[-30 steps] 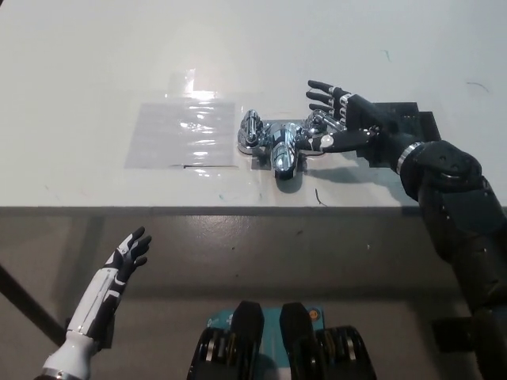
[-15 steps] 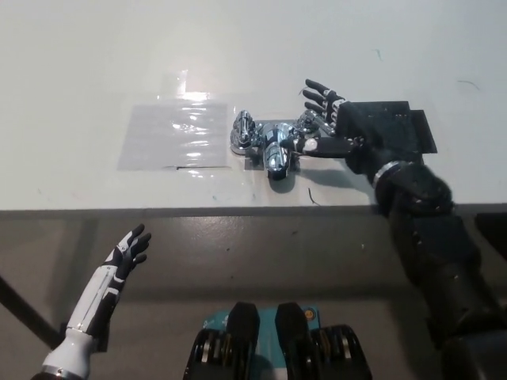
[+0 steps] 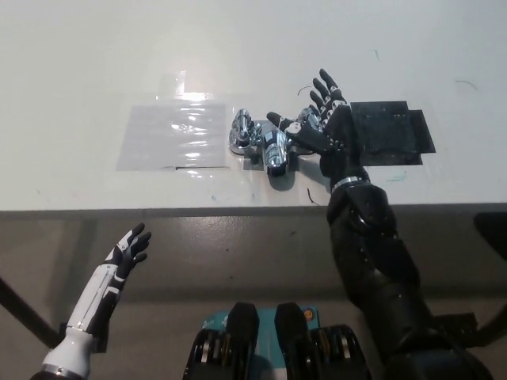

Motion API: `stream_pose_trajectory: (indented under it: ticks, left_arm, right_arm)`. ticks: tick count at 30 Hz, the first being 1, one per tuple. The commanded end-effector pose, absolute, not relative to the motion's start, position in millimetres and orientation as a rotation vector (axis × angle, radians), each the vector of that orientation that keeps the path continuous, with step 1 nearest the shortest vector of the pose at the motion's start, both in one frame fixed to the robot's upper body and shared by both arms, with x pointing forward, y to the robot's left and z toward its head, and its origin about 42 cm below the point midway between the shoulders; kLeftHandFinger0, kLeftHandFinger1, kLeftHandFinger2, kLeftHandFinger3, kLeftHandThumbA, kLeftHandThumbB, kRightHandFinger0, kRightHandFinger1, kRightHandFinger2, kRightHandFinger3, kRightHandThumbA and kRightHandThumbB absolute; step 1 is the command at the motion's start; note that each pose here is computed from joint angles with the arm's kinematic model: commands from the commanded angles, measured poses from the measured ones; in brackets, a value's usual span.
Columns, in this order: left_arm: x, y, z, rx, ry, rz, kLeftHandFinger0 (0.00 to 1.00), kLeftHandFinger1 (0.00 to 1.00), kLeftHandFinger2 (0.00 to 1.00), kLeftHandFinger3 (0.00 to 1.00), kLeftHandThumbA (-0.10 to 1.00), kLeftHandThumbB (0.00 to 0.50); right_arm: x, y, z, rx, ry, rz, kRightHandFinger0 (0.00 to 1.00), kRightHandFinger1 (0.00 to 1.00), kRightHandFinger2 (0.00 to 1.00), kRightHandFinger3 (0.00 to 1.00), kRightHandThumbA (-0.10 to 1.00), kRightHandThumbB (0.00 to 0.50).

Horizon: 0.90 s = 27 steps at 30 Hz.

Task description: The faucet is at the center of the desk and the robot turn off the faucet by turning the right faucet handle using the right hand

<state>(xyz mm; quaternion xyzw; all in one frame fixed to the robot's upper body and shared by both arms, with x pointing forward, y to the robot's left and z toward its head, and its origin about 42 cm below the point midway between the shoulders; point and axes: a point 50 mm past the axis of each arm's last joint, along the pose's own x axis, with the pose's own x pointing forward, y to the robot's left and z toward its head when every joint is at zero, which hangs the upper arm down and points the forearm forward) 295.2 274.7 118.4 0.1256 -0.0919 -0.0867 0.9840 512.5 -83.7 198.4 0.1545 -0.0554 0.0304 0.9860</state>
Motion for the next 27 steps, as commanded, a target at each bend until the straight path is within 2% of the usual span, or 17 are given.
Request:
stream_pose_trajectory:
  ticks: [1, 4, 8, 12, 14, 18, 22, 25, 27]
  left_arm:
    - [298, 277, 132, 0.279, -0.243, -0.197, 1.00, 1.00, 1.00, 1.00, 1.00, 0.421]
    - [298, 277, 132, 0.279, -0.249, -0.195, 1.00, 1.00, 1.00, 1.00, 1.00, 0.408]
    - [298, 278, 131, 0.286, -0.250, -0.191, 1.00, 1.00, 1.00, 1.00, 1.00, 0.400]
    - [298, 278, 132, 0.288, -0.248, -0.189, 1.00, 1.00, 1.00, 1.00, 1.00, 0.404]
    - [299, 277, 132, 0.294, -0.253, -0.194, 1.00, 1.00, 1.00, 1.00, 1.00, 0.396]
    - [300, 277, 133, 0.287, -0.248, -0.194, 1.00, 1.00, 1.00, 1.00, 1.00, 0.410]
    - [301, 277, 134, 0.290, -0.258, -0.195, 1.00, 1.00, 1.00, 1.00, 1.00, 0.395]
    - [301, 279, 136, 0.301, -0.265, -0.199, 1.00, 1.00, 1.00, 1.00, 1.00, 0.377]
    - [302, 280, 136, 0.300, -0.272, -0.201, 1.00, 1.00, 1.00, 1.00, 1.00, 0.364]
  right_arm:
    - [517, -26, 262, 0.353, -0.256, 0.076, 1.00, 1.00, 1.00, 1.00, 1.00, 0.397]
    - [516, -21, 261, 0.353, -0.241, 0.023, 1.00, 1.00, 1.00, 1.00, 1.00, 0.375]
    - [512, -14, 260, 0.282, -0.234, -0.062, 1.00, 1.00, 1.00, 1.00, 1.00, 0.381]
    - [508, -8, 261, 0.241, -0.283, -0.145, 1.00, 1.00, 1.00, 1.00, 1.00, 0.311]
    - [507, -5, 262, 0.234, -0.295, -0.178, 1.00, 1.00, 1.00, 1.00, 1.00, 0.309]
    - [503, -1, 262, 0.197, -0.352, -0.222, 1.00, 1.00, 1.00, 1.00, 1.00, 0.255]
    - [505, -8, 262, 0.184, -0.369, -0.204, 1.00, 1.00, 1.00, 1.00, 1.00, 0.287]
    - [510, -27, 265, 0.209, -0.370, -0.162, 1.00, 1.00, 1.00, 1.00, 1.00, 0.334]
    - [512, -45, 270, 0.215, -0.395, -0.145, 1.00, 1.00, 1.00, 1.00, 1.00, 0.336]
